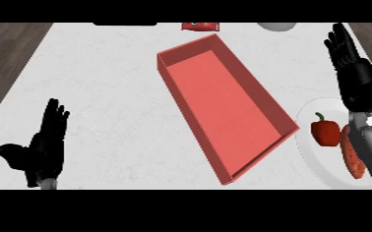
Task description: Pick the sweet potato from the plate and place it in the cardboard box
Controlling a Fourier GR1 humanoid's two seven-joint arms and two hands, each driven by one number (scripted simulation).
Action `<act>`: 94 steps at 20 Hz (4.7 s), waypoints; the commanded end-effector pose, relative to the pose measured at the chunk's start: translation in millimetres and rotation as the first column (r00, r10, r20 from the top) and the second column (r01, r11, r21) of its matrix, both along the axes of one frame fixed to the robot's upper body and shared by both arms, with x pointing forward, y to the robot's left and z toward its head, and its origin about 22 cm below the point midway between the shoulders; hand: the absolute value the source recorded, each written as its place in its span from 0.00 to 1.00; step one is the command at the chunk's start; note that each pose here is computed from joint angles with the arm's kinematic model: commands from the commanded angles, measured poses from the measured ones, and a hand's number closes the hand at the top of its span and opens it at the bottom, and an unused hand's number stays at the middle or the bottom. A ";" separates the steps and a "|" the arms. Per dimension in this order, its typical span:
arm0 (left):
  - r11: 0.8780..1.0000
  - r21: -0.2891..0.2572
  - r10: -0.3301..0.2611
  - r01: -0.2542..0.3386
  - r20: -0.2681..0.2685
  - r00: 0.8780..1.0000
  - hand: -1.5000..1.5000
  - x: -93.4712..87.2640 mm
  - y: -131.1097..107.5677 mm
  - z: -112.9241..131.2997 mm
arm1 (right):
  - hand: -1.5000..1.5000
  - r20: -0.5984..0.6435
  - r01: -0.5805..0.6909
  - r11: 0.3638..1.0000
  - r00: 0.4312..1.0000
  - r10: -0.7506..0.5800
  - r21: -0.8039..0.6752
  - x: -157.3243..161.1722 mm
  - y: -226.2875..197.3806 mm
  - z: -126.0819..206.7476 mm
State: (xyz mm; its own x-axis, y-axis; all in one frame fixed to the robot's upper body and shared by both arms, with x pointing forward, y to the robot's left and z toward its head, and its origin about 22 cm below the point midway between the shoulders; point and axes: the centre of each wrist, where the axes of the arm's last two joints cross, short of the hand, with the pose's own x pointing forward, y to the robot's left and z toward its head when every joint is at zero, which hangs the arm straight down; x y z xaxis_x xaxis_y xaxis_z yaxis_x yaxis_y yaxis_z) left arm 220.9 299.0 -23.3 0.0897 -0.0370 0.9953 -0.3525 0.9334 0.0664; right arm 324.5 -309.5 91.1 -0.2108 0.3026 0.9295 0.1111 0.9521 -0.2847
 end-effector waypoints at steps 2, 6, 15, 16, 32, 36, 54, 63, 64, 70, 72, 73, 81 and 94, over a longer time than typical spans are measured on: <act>0.990 0.134 -0.035 0.034 0.001 0.999 0.50 9.6 15.7 20.4 | 0.00 0.115 -0.018 0.993 0.993 0.005 0.119 -3.5 -28.4 12.4; 0.923 0.346 -0.161 0.167 -0.047 0.986 0.50 21.0 23.2 40.1 | 0.00 0.257 -0.044 0.961 0.966 -0.030 0.275 -1.6 -65.2 30.8; 0.927 0.276 -0.229 0.255 -0.124 0.966 0.50 16.0 1.3 21.7 | 0.00 0.080 0.400 0.909 0.908 -0.410 0.121 -64.0 -137.9 -56.6; 0.923 0.294 -0.228 0.250 -0.109 0.968 0.50 26.9 -10.2 28.1 | 0.00 0.046 0.371 0.927 0.926 -0.374 0.059 -68.9 -148.5 -66.5; 0.927 0.279 -0.225 0.251 -0.123 0.967 0.50 29.8 1.8 33.0 | 0.00 -0.612 -0.284 0.773 0.773 -0.164 -0.567 -92.8 -168.7 30.8; 0.930 0.279 -0.208 0.238 -0.135 0.969 0.50 22.0 4.0 34.4 | 0.00 -0.676 -0.336 0.777 0.721 -0.150 -0.532 -96.2 -140.2 18.7; 0.925 0.280 -0.236 0.259 -0.111 0.965 0.50 27.1 -25.8 43.3 | 0.00 -0.699 -0.280 0.753 0.643 -0.313 -0.595 -75.1 -106.1 -21.4; 0.923 0.291 -0.228 0.252 -0.115 0.967 0.50 16.7 -3.8 32.7 | 0.00 -0.698 -0.286 0.755 0.650 -0.300 -0.590 -95.7 -106.2 -34.4; 0.921 0.290 -0.237 0.259 -0.109 0.965 0.50 25.0 -17.0 24.1 | 0.00 -0.694 -0.284 0.750 0.651 -0.307 -0.598 -85.1 -97.8 -47.0; 0.925 0.279 -0.235 0.260 -0.119 0.965 0.50 14.0 -12.8 40.9 | 0.00 -0.697 -0.280 0.758 0.651 -0.301 -0.589 -92.3 -102.4 -55.4; 0.921 0.295 -0.232 0.254 -0.107 0.967 0.50 26.9 -9.7 37.5 | 0.00 -0.686 -0.264 0.767 0.665 -0.295 -0.585 -73.7 -93.5 -29.9; 0.915 0.299 -0.247 0.270 -0.115 0.962 0.50 23.4 -3.9 16.9 | 0.00 -0.692 -0.277 0.758 0.658 -0.299 -0.591 -68.1 -92.2 -38.5; 0.921 0.275 -0.251 0.277 -0.126 0.960 0.50 19.0 -13.2 32.1 | 0.00 -0.711 -0.318 0.737 0.636 -0.302 -0.597 -78.8 -87.9 -79.9; 0.927 0.281 -0.221 0.247 -0.122 0.968 0.50 23.2 -14.5 22.6 | 1.00 -0.564 -0.223 0.664 0.745 -0.357 -0.714 -74.0 -87.7 -71.4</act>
